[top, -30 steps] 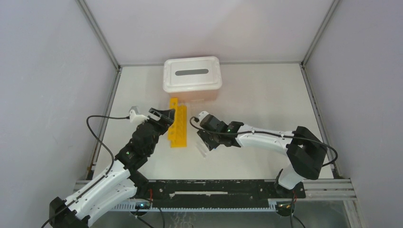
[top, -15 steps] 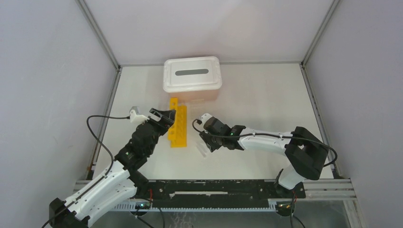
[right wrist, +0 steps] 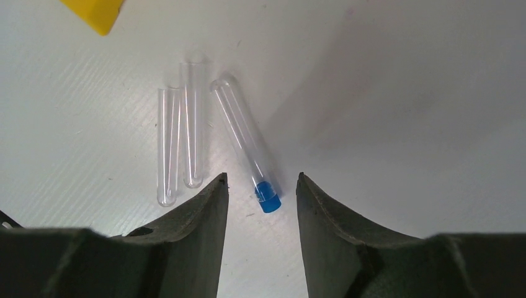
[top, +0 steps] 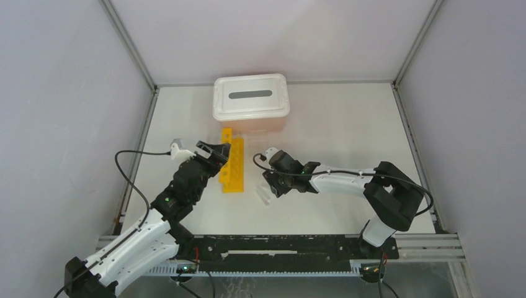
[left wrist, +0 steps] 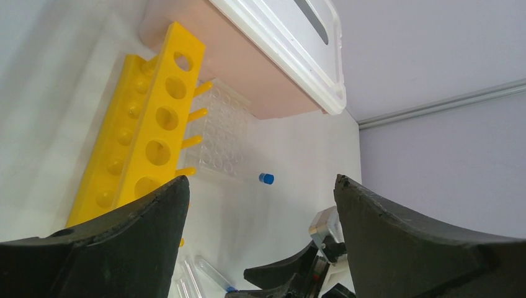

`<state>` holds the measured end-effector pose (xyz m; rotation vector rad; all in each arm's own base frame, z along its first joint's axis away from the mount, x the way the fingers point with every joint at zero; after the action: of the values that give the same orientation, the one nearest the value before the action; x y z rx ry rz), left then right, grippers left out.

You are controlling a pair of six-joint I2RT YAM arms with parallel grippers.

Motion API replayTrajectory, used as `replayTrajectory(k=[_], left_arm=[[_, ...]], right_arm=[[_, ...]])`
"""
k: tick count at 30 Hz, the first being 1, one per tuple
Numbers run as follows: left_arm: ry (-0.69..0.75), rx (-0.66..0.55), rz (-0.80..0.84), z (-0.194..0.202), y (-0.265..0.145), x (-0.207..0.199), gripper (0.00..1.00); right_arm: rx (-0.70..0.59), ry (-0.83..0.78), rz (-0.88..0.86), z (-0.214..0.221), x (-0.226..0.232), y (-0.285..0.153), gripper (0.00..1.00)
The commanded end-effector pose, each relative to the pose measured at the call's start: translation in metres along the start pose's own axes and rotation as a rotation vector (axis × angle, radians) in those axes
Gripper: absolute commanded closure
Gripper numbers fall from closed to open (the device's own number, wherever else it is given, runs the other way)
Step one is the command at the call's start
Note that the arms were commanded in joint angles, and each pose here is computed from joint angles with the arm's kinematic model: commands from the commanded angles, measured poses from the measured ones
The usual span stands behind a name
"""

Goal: Organize the chemistry lab equipment
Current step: Pick up the test tube at the center of the board.

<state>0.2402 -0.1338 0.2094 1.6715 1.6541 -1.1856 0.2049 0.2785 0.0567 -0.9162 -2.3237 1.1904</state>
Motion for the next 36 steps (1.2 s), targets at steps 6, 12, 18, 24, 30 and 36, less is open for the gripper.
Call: replayTrajectory(k=[6,12,18,24,30,36], left_arm=[[-0.045,-0.013,0.034,-0.002,0.004,-0.005,0.09],[-0.056,-0.008,0.027,0.000,0.007,0.000,0.10],[-0.069,-0.003,0.022,0.001,0.007,0.002,0.10],[-0.092,0.007,0.028,0.002,0.004,0.001,0.09],[-0.117,0.026,0.030,0.003,0.000,0.002,0.09],[-0.148,0.072,0.059,0.008,-0.003,-0.006,0.08]], right_arm=[[-0.004,-0.008,-0.032,0.004,0.002,0.013,0.49],[0.033,-0.002,-0.029,0.015,0.002,0.020,0.59],[0.066,0.014,-0.016,0.026,0.003,0.023,0.78],[0.069,0.017,0.002,0.030,0.005,0.019,0.83],[-0.039,0.016,-0.031,0.004,0.011,-0.012,0.84],[-0.136,0.003,-0.101,-0.026,0.020,-0.051,0.84]])
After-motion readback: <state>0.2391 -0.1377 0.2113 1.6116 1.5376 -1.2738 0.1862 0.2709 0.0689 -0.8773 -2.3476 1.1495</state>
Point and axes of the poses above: each gripper's point midway between its finger pads, its own y axis out along the fingers, its own x axis along the line the jaws close on, z = x × y, the point moved 3 cm from there along -y, back along the fingers, and after that the axes turned 5 degrees about -y, right-handed, at the moved point
